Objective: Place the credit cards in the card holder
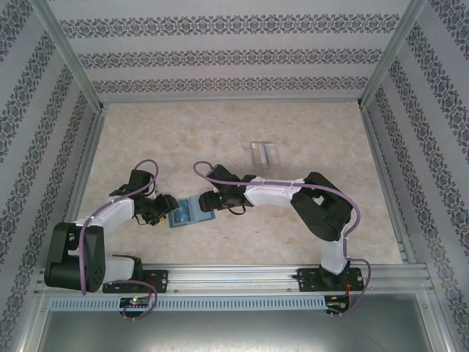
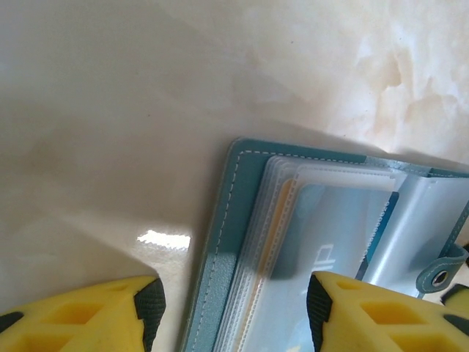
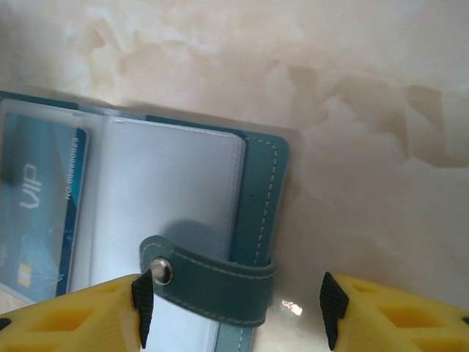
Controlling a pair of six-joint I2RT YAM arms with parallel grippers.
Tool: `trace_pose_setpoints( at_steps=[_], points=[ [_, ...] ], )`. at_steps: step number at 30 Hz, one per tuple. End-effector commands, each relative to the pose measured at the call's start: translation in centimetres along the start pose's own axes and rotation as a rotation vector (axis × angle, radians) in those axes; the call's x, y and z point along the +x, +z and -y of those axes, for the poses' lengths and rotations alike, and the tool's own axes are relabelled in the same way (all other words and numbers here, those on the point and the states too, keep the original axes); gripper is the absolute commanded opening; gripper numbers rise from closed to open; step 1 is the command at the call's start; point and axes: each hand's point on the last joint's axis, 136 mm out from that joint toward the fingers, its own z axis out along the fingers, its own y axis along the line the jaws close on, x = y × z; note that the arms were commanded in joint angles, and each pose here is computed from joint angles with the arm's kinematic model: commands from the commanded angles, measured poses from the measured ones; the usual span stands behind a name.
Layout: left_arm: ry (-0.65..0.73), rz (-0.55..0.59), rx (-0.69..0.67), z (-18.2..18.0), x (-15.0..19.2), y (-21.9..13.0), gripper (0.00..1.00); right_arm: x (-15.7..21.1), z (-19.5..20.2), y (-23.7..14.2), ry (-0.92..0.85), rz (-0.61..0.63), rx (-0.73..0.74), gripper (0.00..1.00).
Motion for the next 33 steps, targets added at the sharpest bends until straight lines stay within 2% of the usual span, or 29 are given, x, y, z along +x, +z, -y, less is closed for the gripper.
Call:
trace_pose_setpoints(
  at_steps=[1,10,13,20,26,33],
  points=[
    [0.047,-0.015,0.101,1.8,-0.2,1.3,0.58,0.9,-1.6,0.9,0.0,-0.039,-0.076,0.64],
    [0.048,-0.046,0.131,2.5,-0.3,1.7,0.56,1.1,-1.5,2.2,-0.014,-0.063,-0.067,0.61],
    [0.054,-0.049,0.153,3.1,-0.5,1.6,0.55,1.1,-1.9,2.2,-0.012,-0.063,-0.083,0.55],
    [0.074,-0.032,0.185,4.2,-0.8,0.6,0.54,1.1,-2.2,2.3,0.008,-0.065,-0.115,0.34],
    [0.082,-0.008,0.213,4.8,-0.8,-0.5,0.53,1.0,-2.9,2.2,0.041,-0.062,-0.176,0.22],
    [0.106,0.06,0.266,6.4,-1.3,-2.7,0.53,1.1,-3.6,2.7,0.083,-0.066,-0.24,0.15]
  ],
)
